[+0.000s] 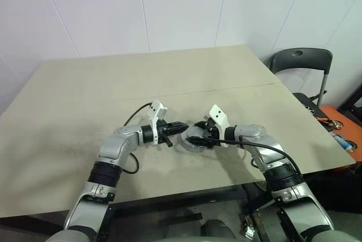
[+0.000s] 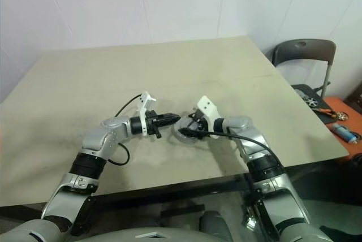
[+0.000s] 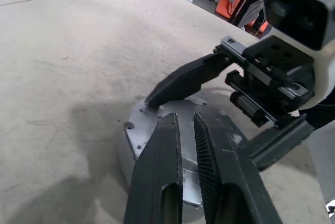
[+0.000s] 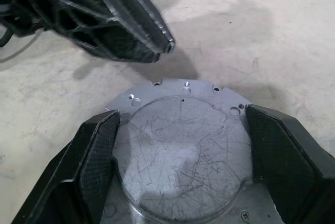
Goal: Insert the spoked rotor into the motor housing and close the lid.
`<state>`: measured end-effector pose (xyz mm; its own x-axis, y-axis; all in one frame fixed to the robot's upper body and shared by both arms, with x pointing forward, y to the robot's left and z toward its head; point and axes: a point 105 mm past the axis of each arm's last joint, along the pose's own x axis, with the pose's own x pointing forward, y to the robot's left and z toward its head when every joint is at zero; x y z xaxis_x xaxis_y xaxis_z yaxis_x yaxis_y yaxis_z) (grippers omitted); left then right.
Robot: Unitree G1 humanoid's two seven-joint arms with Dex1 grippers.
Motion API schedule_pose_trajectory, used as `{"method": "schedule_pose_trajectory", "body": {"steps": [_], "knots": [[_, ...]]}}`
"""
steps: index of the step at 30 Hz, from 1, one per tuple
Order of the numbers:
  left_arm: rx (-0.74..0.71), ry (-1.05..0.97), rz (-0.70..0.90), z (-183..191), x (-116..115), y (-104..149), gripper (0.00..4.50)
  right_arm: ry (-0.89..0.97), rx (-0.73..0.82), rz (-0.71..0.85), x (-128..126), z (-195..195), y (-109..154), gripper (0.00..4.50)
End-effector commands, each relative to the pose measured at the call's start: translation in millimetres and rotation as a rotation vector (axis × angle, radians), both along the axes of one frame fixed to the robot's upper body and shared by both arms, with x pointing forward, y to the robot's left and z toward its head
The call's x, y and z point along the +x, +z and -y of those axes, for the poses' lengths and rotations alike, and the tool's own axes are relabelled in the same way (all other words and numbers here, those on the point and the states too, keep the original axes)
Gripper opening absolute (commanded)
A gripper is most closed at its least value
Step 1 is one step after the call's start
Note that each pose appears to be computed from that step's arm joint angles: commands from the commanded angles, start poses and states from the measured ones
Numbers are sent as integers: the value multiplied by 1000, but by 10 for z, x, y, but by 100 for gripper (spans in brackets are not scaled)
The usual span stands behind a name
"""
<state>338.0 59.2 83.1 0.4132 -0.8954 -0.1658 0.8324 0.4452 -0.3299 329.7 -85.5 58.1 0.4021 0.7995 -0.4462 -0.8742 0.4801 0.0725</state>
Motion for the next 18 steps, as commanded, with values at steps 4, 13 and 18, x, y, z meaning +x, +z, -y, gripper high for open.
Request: {"method": "schedule_pose_trajectory", "body": {"steps": [4,13,18], "knots": [[-37,-1,43,40,-21,139,54,59,-118,-277,-471,93,-708,350],[-35,7,35,22,-47,114,54,-214,20,-162,48,90,-477,350],[-37,8,23,33,-73,81,54,-228,164,-152,105,10,-230,350]]}}
